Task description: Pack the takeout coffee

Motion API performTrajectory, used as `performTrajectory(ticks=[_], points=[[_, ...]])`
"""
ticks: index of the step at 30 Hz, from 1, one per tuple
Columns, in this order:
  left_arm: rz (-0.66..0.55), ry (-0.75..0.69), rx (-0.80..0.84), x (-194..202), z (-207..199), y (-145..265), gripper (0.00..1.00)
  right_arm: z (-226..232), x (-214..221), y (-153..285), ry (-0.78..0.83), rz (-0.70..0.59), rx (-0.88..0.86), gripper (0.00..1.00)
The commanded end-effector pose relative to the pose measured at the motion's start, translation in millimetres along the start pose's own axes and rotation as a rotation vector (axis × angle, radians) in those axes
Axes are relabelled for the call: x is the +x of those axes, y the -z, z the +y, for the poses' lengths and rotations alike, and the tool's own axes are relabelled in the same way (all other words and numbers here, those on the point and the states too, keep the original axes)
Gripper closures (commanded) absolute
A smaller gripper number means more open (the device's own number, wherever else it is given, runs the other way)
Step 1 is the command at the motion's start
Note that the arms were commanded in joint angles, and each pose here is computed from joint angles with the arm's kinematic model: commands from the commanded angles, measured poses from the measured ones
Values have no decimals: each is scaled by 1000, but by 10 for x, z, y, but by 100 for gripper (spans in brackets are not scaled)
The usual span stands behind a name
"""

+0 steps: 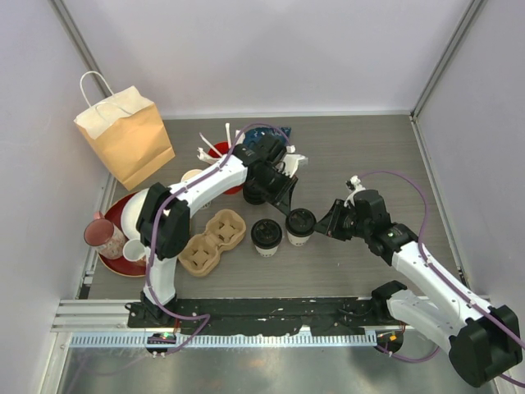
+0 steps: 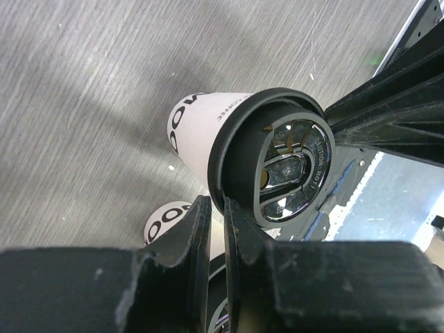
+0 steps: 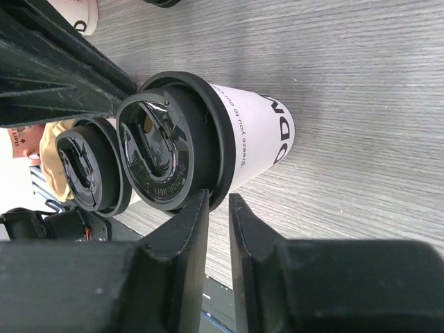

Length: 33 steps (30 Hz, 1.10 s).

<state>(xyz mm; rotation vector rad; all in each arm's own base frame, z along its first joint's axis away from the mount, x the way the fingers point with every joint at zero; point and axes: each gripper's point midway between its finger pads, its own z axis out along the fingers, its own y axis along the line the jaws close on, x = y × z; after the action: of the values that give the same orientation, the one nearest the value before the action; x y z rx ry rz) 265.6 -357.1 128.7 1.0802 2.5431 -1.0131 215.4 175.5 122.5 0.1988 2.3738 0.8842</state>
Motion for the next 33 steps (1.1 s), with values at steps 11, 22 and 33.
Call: performTrajectory(ticks=[11, 22, 33], points=[[-78, -85, -22, -343, -35, 219, 75, 79, -99, 157, 46, -32, 5, 68], [-96, -81, -24, -415, -57, 347, 68, 190, -256, 274, 99, -60, 9, 60], [-130, -155, -94, -392, -192, 862, 47, 131, -419, 409, 188, -59, 121, 59]])
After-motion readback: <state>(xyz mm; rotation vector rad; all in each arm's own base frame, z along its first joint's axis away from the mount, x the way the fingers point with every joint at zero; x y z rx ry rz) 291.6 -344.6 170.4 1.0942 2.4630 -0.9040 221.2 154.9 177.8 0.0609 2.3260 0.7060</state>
